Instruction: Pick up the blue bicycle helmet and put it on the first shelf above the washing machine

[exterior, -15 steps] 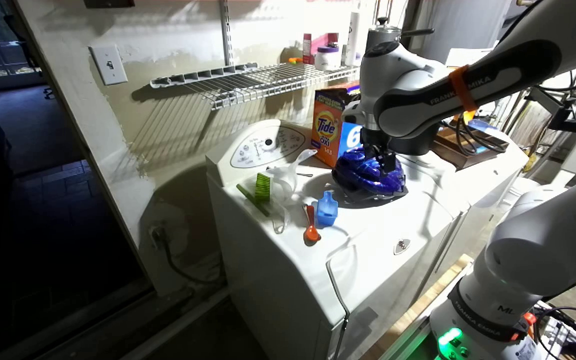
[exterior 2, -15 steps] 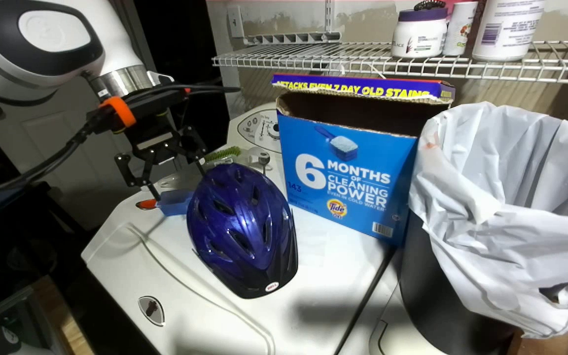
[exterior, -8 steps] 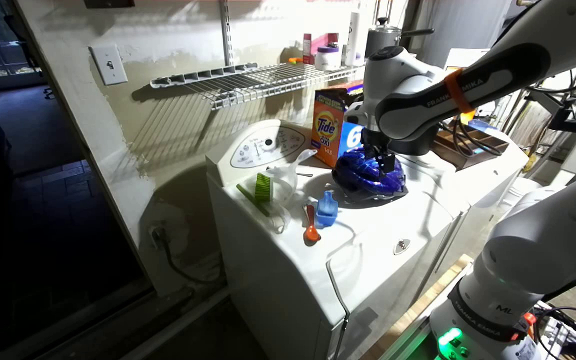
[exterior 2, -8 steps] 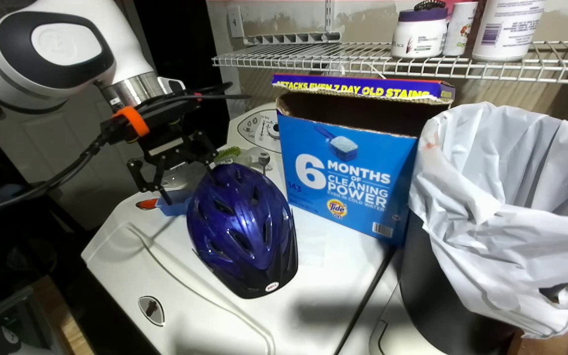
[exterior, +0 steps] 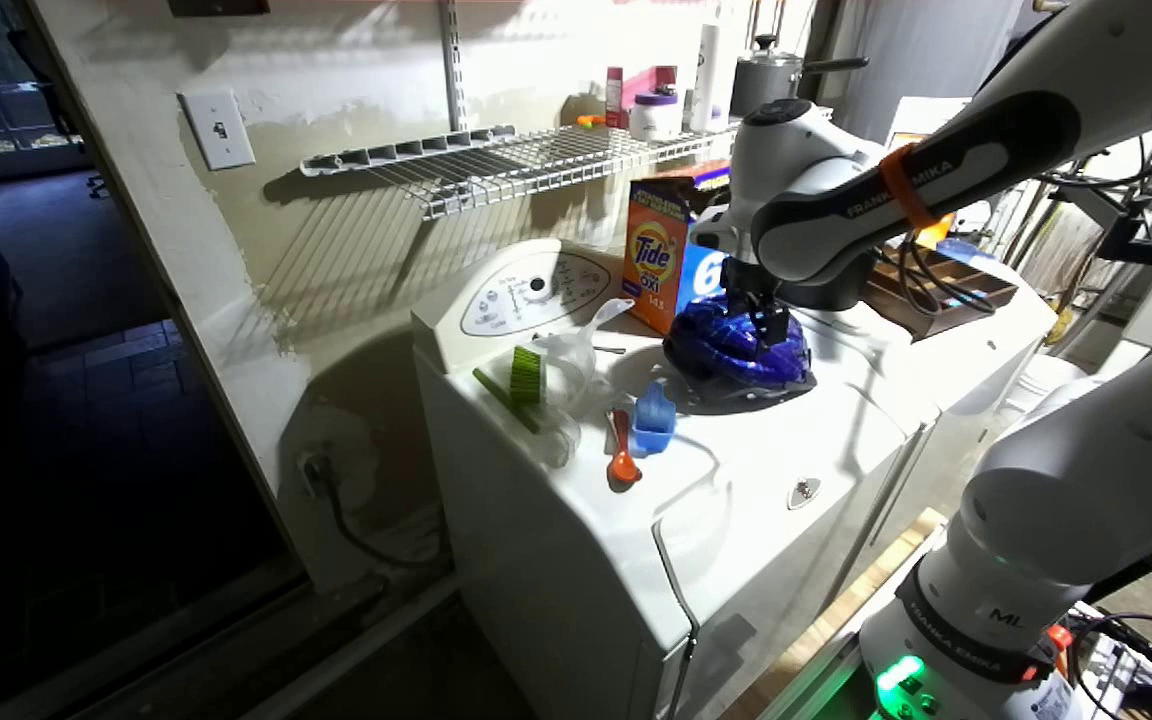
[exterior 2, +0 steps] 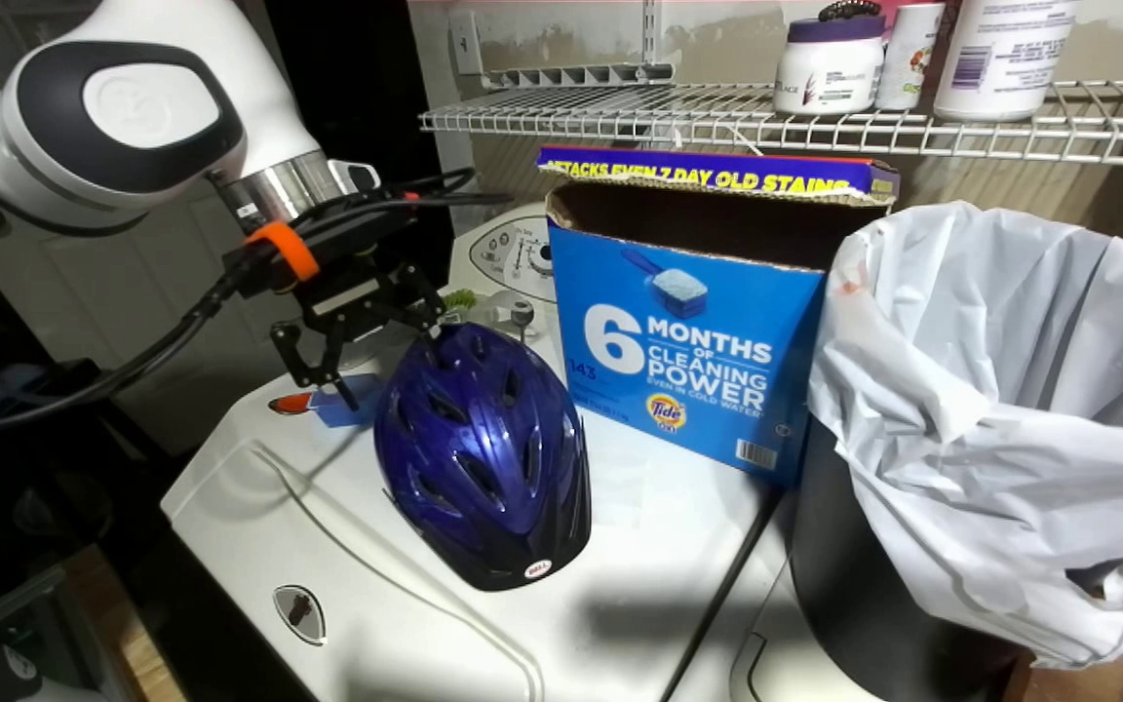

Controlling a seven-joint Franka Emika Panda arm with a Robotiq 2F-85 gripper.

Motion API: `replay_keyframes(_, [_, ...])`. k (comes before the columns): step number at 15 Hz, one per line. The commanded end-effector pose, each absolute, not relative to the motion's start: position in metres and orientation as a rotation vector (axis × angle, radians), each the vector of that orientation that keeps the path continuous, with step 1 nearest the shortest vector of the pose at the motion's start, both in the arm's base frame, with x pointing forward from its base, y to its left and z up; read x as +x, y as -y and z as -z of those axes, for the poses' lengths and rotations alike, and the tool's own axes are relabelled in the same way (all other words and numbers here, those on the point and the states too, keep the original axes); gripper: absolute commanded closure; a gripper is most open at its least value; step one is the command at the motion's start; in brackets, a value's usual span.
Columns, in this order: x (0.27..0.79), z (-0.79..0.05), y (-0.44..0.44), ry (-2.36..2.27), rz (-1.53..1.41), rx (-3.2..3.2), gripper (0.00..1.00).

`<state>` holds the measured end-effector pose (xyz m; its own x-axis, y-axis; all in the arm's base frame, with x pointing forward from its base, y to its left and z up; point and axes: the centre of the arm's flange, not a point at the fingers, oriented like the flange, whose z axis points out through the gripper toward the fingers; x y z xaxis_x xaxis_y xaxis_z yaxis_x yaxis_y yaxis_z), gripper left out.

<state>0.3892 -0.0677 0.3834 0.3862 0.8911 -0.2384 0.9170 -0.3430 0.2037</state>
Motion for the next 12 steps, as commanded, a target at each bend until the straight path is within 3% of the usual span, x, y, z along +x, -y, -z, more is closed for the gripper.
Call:
replay_keyframes(1, [0.3953,-0.3764,0.0768,-1.613,0.119,2.307,0.28])
replay_keyframes(3, [0.3963,-0.3756,0.0774,-1.618,0.121,2.303,0.32])
replay_keyframes(5, [0.3973,-0.3739,0.0775,-1.623,0.126,2.299,0.13])
replay_keyframes(7, [0.3988,-0.3723,0.0779,-1.63,0.133,2.293,0.14])
replay_keyframes(8, [0.3992,-0.371,0.0779,-1.633,0.137,2.29,0.37])
replay_keyframes(9, [0.4001,-0.3704,0.078,-1.637,0.14,2.287,0.37])
replay_keyframes(12, [0.4022,-0.3721,0.0778,-1.643,0.137,2.275,0.57])
